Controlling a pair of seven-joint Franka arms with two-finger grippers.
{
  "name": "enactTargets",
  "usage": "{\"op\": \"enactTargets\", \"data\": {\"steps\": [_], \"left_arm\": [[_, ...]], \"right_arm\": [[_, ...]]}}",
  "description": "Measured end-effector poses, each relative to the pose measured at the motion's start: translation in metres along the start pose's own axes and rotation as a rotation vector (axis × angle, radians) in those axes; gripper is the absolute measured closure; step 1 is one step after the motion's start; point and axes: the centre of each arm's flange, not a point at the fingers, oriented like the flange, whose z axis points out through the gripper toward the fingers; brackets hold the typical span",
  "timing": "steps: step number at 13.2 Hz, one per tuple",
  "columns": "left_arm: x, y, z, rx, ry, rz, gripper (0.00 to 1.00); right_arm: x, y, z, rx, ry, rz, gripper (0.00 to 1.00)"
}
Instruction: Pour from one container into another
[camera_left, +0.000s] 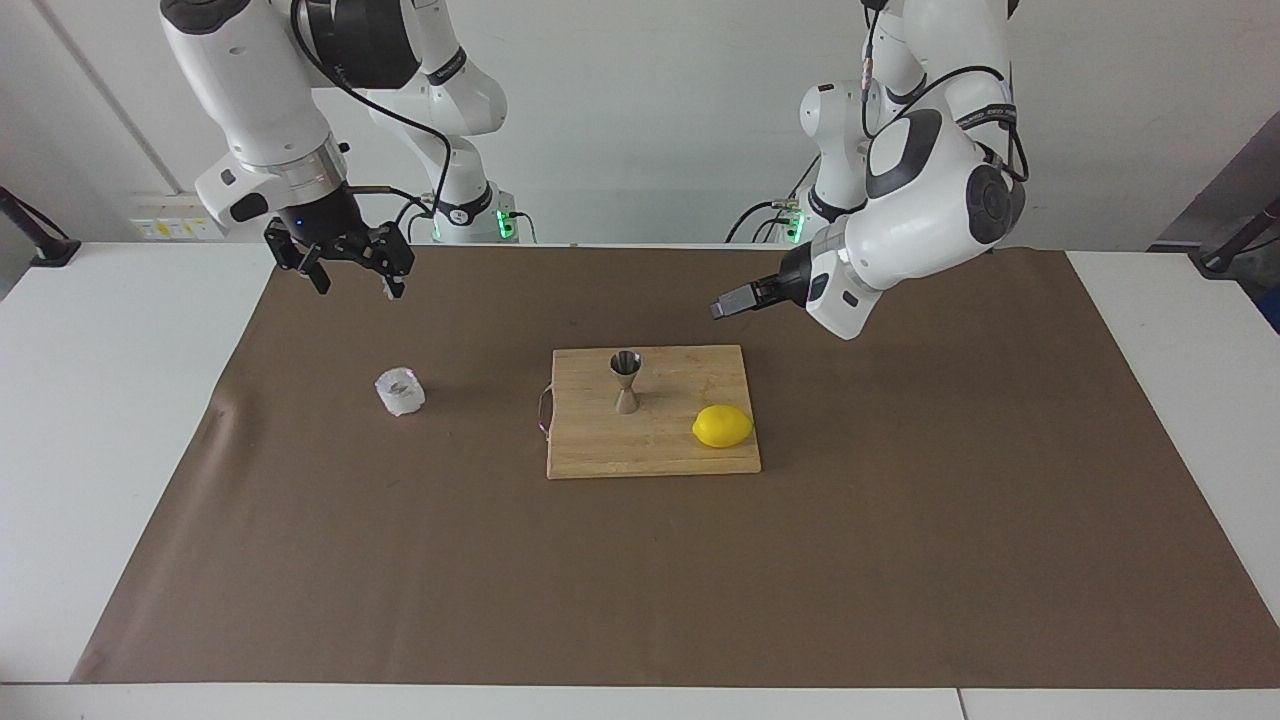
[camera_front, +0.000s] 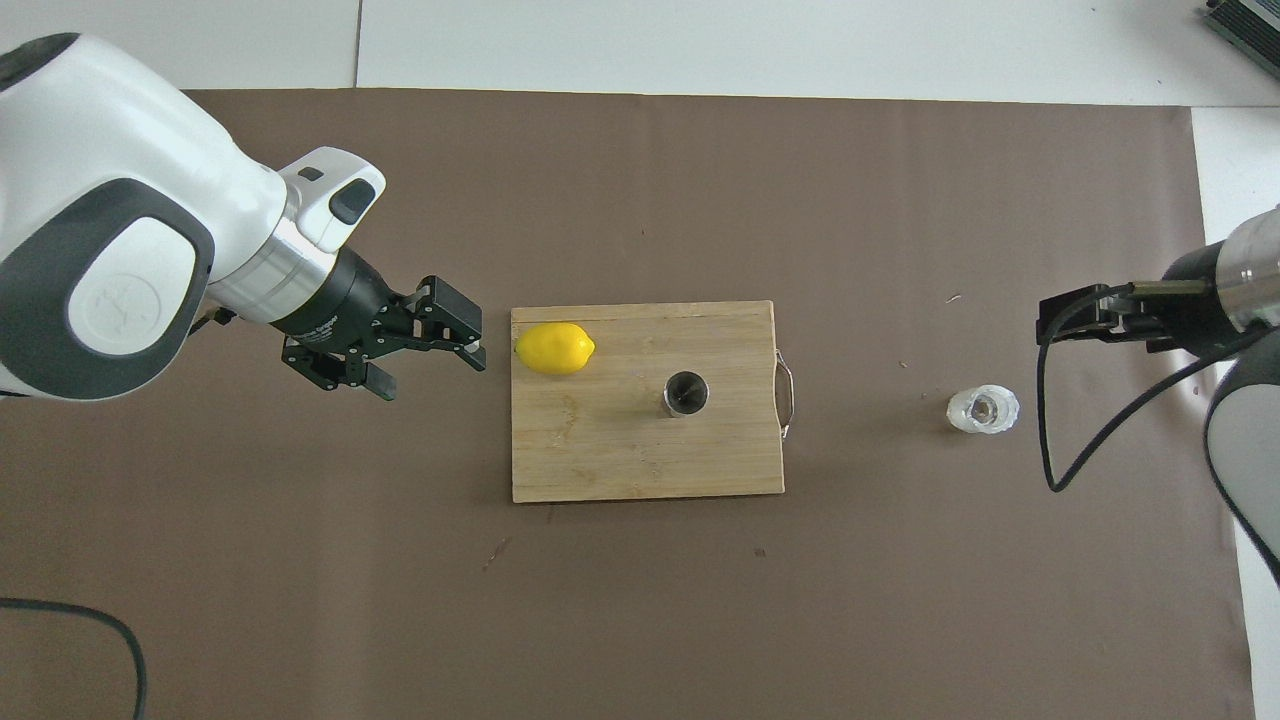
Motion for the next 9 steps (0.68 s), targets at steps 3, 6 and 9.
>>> {"op": "enactTargets", "data": {"steps": [3, 6, 9], "left_arm": [[-0.018, -0.004, -0.028, 0.134, 0.055, 0.071, 0.00], [-0.056, -0.011, -0.065, 0.217, 0.113, 0.083, 0.00], [-0.057, -0.049, -0.094, 0.234, 0.144, 0.190, 0.00]], "right_arm": [[0.000, 0.000, 0.000, 0.000, 0.000, 0.000, 0.00], [0.000, 0.000, 0.000, 0.000, 0.000, 0.000, 0.00], [0.000, 0.000, 0.000, 0.000, 0.000, 0.000, 0.00]]}}
